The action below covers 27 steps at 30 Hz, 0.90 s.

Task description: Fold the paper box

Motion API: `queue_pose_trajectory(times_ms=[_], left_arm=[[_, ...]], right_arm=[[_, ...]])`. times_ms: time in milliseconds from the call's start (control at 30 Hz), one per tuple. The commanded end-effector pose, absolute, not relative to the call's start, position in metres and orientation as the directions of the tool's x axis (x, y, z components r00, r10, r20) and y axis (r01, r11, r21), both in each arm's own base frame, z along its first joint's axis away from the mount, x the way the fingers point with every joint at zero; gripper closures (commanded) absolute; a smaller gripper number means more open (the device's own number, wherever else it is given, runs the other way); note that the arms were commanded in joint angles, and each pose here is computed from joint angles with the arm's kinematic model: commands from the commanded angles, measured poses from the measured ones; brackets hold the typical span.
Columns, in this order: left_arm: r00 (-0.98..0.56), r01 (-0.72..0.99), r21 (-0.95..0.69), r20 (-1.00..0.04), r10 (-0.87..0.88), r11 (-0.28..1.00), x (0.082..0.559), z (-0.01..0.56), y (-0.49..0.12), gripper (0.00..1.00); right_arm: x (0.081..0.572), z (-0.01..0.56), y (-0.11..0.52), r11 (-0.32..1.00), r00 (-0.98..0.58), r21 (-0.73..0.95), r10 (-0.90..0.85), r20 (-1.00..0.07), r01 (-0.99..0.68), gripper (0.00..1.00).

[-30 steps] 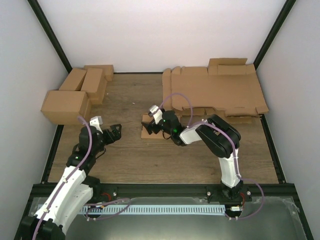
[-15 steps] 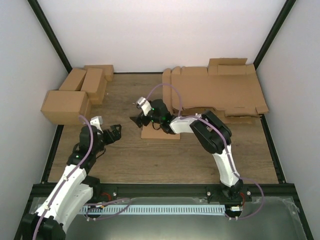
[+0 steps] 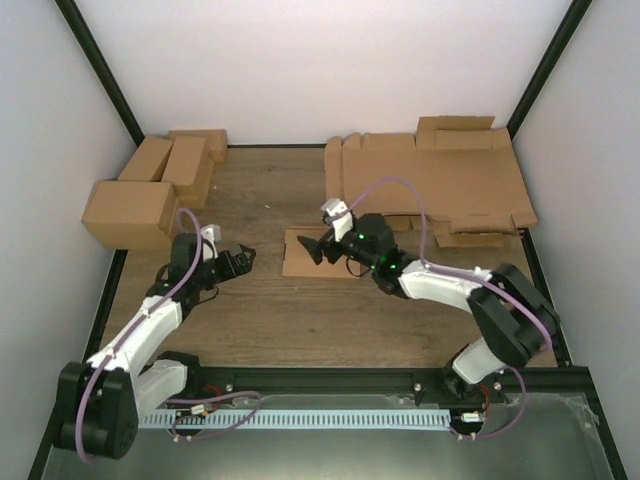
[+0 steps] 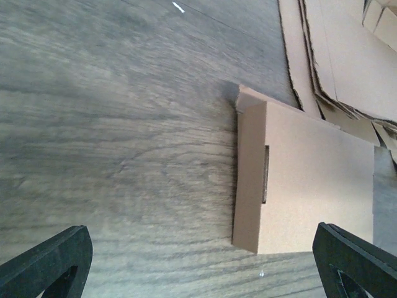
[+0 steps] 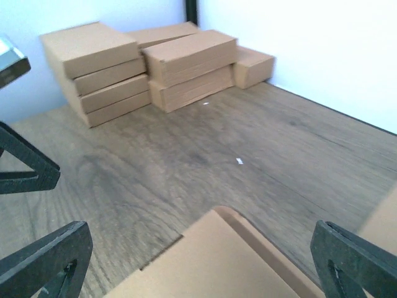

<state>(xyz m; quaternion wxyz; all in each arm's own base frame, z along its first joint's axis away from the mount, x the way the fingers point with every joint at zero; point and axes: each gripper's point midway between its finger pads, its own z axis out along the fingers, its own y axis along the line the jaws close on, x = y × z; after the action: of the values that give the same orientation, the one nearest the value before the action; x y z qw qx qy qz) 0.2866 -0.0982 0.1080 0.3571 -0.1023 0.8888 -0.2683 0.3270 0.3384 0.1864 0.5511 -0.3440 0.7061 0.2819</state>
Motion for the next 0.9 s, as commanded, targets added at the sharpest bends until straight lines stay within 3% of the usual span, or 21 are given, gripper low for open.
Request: queue_pose_trajectory(times_ms=[0,167,300,500,667,867], left_arm=[[-0.723,0.115,-0.583,-0.605,-0.335,0.804,0.311,0.125,-0.116,0.00],[-0.751,0.130,-0.573,-0.590,-0.296,0.809,0.330,0.118,-0.122,0.00],[-0.775,0.153,-0.571,-0.576,-0.260,0.807,0.343,0.106,-0.130,0.08],[-0.837,0.213,-0.662,-0.502,-0.215,0.719,0.367,0.088,-0.161,0.13],[-0.876,0.196,-0.727,-0.431,-0.216,0.658,0.391,0.075,-0.179,0.20],[-0.898,0.179,-0.782,-0.378,-0.227,0.597,0.415,0.067,-0.194,0.24]], right_arm=[[0.333,0.188,0.295,0.724,-0.271,0.109,-0.111,-0.956,-0.681,0.00],[0.331,0.185,0.252,0.771,-0.425,0.262,-0.012,-0.905,-0.580,0.00],[0.336,0.180,0.235,0.799,-0.514,0.323,0.020,-0.858,-0.507,0.00],[0.331,0.143,0.219,0.807,-0.698,0.446,0.059,-0.713,-0.387,0.00],[0.330,0.114,0.215,0.739,-0.819,0.585,0.079,-0.568,-0.334,0.00],[0.347,0.098,0.219,0.704,-0.857,0.638,0.083,-0.509,-0.311,0.05]])
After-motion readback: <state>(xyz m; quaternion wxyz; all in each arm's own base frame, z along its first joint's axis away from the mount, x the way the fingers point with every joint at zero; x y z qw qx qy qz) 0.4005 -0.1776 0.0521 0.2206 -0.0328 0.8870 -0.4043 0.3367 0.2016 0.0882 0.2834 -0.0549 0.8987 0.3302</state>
